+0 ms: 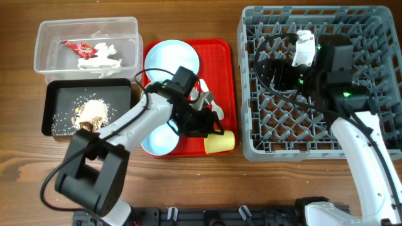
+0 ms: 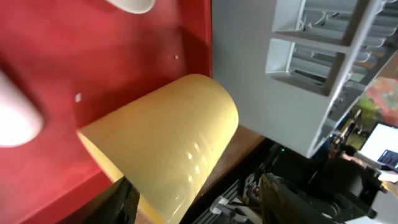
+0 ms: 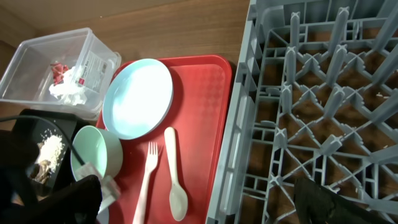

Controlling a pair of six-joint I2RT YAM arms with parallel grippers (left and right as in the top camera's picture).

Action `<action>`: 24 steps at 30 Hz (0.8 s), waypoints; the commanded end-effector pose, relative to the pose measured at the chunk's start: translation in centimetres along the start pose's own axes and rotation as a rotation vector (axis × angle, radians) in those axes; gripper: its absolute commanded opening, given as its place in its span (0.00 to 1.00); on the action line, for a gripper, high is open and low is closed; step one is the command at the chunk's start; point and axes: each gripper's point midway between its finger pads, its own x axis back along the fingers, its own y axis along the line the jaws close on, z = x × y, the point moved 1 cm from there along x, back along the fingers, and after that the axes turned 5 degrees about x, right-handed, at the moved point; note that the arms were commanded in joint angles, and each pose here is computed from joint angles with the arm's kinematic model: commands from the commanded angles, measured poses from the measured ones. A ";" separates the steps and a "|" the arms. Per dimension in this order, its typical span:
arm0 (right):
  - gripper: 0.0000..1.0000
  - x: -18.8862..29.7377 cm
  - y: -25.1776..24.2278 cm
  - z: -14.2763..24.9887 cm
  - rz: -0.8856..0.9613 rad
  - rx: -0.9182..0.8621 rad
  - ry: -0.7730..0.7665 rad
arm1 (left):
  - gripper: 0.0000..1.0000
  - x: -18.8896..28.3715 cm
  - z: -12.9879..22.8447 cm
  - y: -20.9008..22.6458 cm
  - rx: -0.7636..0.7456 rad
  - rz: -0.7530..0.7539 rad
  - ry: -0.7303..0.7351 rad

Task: Sort waste into correct bins and load items into the dishwasher rack
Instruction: 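Grasp the yellow cup on the red tray with the left gripper, then lift the yellow cup and pass it to the right gripper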

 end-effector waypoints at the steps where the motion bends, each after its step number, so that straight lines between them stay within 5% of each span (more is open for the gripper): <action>1: 1.00 -0.6 -0.2 -0.1 0.000 -0.019 0.014 | 0.55 -2.2 -0.1 -0.2 0.033 0.030 0.040; 2: 1.00 -0.7 -0.3 0.0 0.001 -0.023 0.022 | 0.49 -2.5 -0.3 -0.6 0.018 0.037 0.032; 5: 1.00 -1.2 -0.5 0.5 0.003 -0.033 0.047 | 0.08 -2.8 -0.8 -1.3 -0.027 0.053 0.009; 6: 1.00 -1.3 -0.6 0.6 0.003 -0.035 0.051 | 0.04 -2.7 -0.9 -1.3 -0.027 0.052 0.006; 10: 1.00 -1.5 -0.6 0.7 0.002 -0.056 0.055 | 0.04 -2.2 -1.0 -1.7 -0.019 0.094 0.014; 14: 1.00 -1.2 2.6 0.2 -0.194 -0.061 0.047 | 0.04 3.6 -2.4 -5.6 -0.013 0.456 0.064; 17: 1.00 -0.4 5.4 0.0 -0.375 -0.040 0.045 | 0.04 10.7 -3.9 -7.9 -0.144 0.787 0.060; 24: 0.96 0.8 8.6 0.2 -0.633 0.039 0.046 | 0.04 16.9 -7.7 -7.2 -0.170 0.835 -0.070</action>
